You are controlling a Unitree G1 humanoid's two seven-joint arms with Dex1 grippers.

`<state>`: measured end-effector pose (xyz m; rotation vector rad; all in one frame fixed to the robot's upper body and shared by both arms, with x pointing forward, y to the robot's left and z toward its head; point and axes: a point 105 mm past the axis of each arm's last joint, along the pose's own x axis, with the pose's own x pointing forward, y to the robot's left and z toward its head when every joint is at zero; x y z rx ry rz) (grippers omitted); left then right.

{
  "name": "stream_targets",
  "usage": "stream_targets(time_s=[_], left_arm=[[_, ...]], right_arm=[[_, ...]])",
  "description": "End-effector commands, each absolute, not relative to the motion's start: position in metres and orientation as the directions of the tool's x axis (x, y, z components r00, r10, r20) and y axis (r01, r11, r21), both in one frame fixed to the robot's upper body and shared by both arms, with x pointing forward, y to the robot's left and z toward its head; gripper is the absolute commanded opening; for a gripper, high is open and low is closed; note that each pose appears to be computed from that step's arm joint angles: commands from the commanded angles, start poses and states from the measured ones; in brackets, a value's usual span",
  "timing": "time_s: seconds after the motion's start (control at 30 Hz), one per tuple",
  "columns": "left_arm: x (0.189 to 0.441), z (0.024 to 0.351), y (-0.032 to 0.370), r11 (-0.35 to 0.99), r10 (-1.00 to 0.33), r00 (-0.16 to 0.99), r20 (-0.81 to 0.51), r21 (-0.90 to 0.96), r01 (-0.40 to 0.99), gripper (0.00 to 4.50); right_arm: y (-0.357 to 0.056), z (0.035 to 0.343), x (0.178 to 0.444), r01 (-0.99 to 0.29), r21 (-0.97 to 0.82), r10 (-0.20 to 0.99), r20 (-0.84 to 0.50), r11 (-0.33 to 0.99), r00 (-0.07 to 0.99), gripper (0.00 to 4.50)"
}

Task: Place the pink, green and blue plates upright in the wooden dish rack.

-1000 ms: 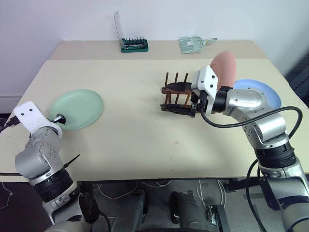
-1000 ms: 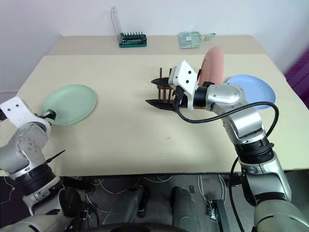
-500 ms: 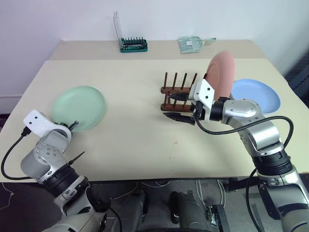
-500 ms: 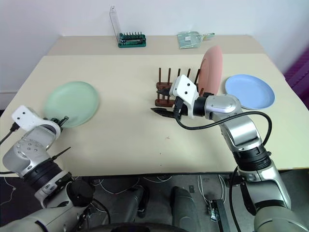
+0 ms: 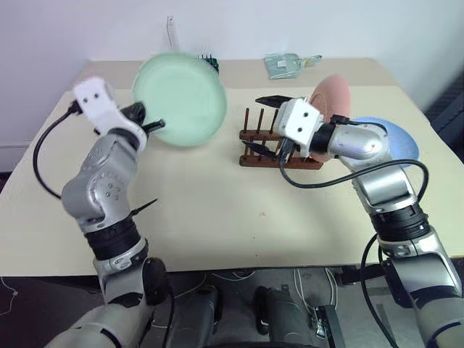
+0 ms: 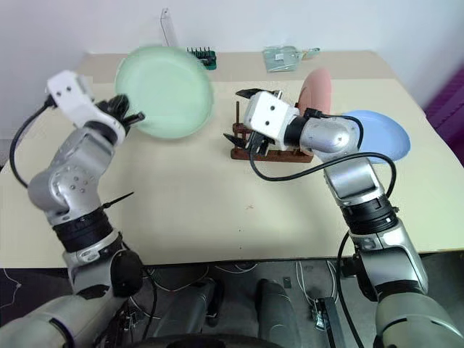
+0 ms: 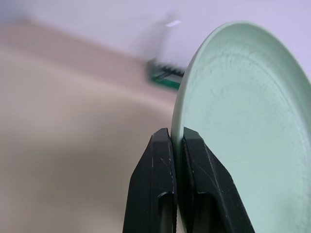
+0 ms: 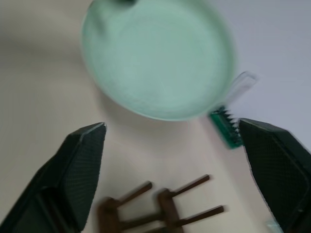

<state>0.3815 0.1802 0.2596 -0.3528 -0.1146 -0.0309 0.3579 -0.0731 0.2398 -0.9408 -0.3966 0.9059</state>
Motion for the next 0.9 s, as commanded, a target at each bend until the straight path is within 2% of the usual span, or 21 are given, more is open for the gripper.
stream_targets(time_s=[0.03, 0.23, 0.4, 0.5, 0.73, 0.77, 0.87, 0.9], left_arm=[[0.378, 0.293, 0.160, 0.937, -0.066, 0.975, 0.213, -0.322, 0.134, 0.00], [0.375, 0.309, 0.127, 0.909, -0.175, 0.956, 0.234, -0.334, 0.248, 0.00], [0.371, 0.304, 0.113, 0.901, -0.229, 0.952, 0.203, -0.327, 0.286, 0.00], [0.370, 0.301, 0.112, 0.896, -0.235, 0.953, 0.191, -0.337, 0.288, 0.00], [0.369, 0.301, 0.112, 0.889, -0.235, 0.952, 0.194, -0.353, 0.291, 0.00], [0.369, 0.301, 0.112, 0.884, -0.237, 0.951, 0.197, -0.363, 0.296, 0.00], [0.368, 0.303, 0.112, 0.860, -0.245, 0.945, 0.217, -0.402, 0.315, 0.00], [0.366, 0.307, 0.111, 0.836, -0.252, 0.937, 0.243, -0.433, 0.337, 0.33]], right_arm=[[-0.061, 0.255, 0.355, -0.371, -0.903, 0.832, -0.030, 0.215, 0.554, 4.43], [-0.050, 0.255, 0.368, -0.253, -0.955, 0.812, -0.024, 0.153, 0.582, 4.43], [-0.049, 0.258, 0.375, -0.188, -0.971, 0.799, 0.006, 0.149, 0.602, 4.43], [-0.049, 0.256, 0.375, -0.180, -0.974, 0.798, 0.002, 0.139, 0.603, 3.69], [-0.049, 0.257, 0.374, -0.149, -0.978, 0.800, 0.029, 0.147, 0.600, 0.21], [-0.050, 0.257, 0.375, -0.136, -0.980, 0.797, 0.036, 0.148, 0.603, 0.06], [-0.051, 0.258, 0.376, -0.120, -0.982, 0.793, 0.045, 0.147, 0.608, 0.06], [-0.052, 0.257, 0.376, -0.119, -0.982, 0.791, 0.044, 0.146, 0.610, 0.02]])
